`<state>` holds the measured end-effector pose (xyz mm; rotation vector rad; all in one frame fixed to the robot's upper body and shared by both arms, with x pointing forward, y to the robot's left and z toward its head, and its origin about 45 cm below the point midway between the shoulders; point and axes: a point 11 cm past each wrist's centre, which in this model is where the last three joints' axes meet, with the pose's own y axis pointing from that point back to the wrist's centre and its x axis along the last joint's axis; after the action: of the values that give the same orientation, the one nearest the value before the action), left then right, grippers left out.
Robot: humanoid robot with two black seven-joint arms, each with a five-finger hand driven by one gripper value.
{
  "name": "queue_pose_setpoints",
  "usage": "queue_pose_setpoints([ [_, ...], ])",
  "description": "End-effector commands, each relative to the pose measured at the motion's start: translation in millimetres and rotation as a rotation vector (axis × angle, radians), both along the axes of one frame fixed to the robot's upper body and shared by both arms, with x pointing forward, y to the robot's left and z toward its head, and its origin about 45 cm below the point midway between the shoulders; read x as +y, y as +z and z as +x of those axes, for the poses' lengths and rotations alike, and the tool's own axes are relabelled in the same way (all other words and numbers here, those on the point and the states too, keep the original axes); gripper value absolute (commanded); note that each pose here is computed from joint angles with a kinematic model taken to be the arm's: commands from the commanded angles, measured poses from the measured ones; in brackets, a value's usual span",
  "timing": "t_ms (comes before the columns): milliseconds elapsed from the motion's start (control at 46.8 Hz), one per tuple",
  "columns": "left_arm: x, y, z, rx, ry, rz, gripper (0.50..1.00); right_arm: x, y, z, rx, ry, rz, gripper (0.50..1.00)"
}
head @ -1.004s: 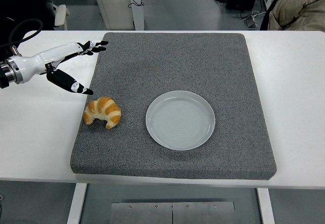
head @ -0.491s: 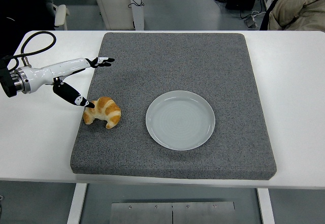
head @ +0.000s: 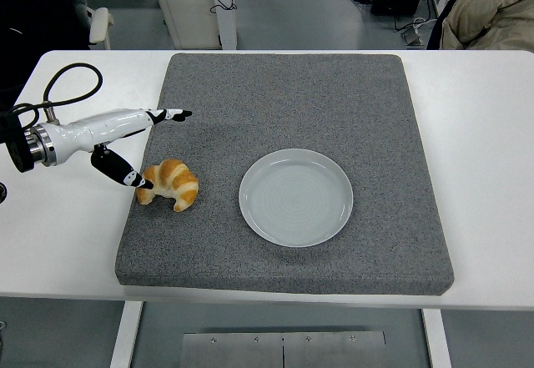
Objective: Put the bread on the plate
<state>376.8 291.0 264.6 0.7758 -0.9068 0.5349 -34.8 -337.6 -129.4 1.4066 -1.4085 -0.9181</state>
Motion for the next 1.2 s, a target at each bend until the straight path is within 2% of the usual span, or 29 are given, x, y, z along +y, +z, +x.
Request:
queue_pose_setpoints([
  [0,-4,-6,-2.5,0.006,-0.012,0.000,0.978,0,0.0,0.0,0.000,0.000,0.000,1.000],
  [684,-11,-28,-8.5,-0.038,-0.014,0.002,0.974,0,0.0,0.0,0.000,0.000,-0.001,1.000],
  [1047,-12,-41,-6.6,-0.027,-0.004,0.009,0.974,0,0.1,0.2,-0.001,0.000,-0.001,1.000],
  [1175,-13,-42,-7.0,-0.025,-0.007,0.009,0.936,0,0.0,0.0,0.000,0.000,0.000,1.000],
])
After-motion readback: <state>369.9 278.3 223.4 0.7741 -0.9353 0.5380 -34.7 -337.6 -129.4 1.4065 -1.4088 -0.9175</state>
